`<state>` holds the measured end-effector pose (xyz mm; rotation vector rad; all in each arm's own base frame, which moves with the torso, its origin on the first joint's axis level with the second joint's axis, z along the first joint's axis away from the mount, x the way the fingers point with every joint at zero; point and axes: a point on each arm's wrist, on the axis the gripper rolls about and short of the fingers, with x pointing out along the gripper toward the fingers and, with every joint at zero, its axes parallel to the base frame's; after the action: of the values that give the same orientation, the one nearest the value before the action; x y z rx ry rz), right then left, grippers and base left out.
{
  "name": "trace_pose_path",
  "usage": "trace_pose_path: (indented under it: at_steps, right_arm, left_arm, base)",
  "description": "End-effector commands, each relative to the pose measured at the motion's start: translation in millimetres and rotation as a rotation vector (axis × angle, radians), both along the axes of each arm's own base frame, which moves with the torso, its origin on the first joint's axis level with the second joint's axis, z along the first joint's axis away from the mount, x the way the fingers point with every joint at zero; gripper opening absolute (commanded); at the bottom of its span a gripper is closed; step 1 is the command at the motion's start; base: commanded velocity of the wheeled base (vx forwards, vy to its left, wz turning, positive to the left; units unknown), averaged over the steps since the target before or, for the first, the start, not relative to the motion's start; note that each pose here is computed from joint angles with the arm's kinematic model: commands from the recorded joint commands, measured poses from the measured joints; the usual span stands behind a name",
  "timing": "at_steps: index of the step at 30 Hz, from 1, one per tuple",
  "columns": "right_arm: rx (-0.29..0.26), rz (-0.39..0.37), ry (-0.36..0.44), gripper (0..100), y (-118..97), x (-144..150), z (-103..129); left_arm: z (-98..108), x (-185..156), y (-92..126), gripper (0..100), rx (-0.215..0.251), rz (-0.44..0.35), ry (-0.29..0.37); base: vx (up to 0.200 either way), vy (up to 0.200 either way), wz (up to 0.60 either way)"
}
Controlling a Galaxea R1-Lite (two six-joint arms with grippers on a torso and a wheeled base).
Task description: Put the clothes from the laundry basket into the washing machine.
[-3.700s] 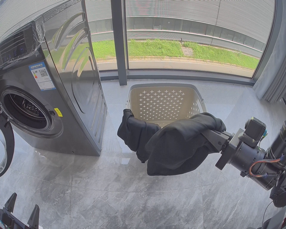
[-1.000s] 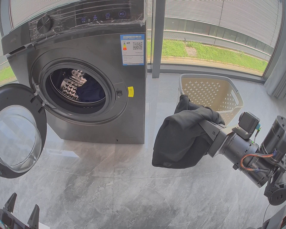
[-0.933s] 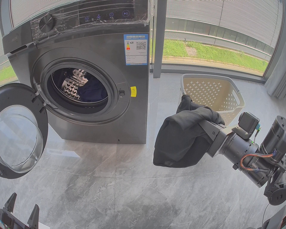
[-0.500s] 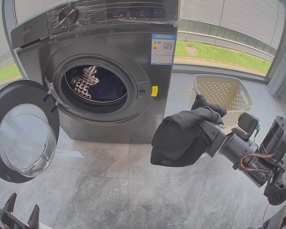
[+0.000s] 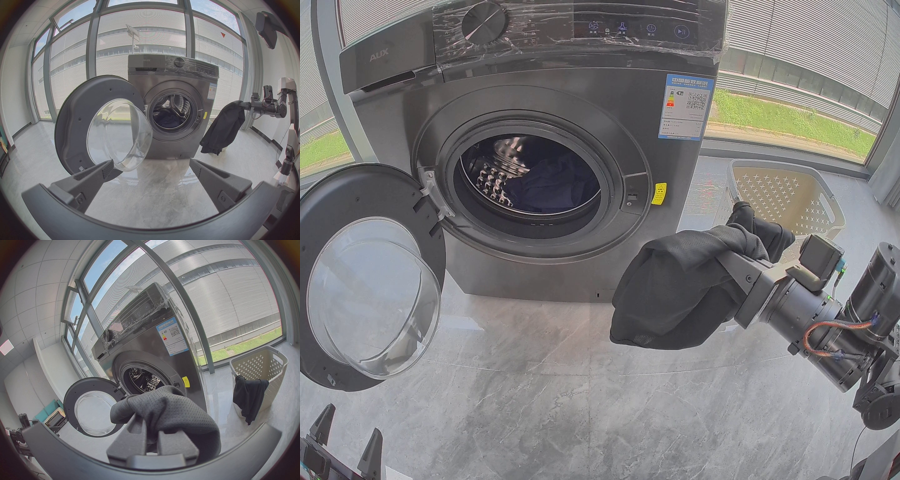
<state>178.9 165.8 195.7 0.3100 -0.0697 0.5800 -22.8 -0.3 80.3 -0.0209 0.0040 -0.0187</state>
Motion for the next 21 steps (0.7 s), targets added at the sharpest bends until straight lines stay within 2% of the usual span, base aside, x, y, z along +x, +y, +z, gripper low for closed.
trace_pose_path:
  at_steps: [1,15,21]
  right_arm:
    - [0.0,0.0,0.002,0,0.2,0.3,-0.4]
    - [-0.002,0.0,0.004,0,0.0,0.6,-1.1]
    - [-0.006,0.0,0.007,0,0.7,1.3,-2.3]
  left_arm:
    - [-4.9,-0.1,0.0,100,-0.001,-0.001,-0.001]
    - [-4.9,-0.1,0.0,100,-0.001,0.0,-0.001]
    - [-4.9,-0.1,0.0,100,-0.001,0.0,-0.001]
  base:
    - [0.0,0.2,0.0]
    - [0.0,0.2,0.0]
    - [0.0,0.0,0.0]
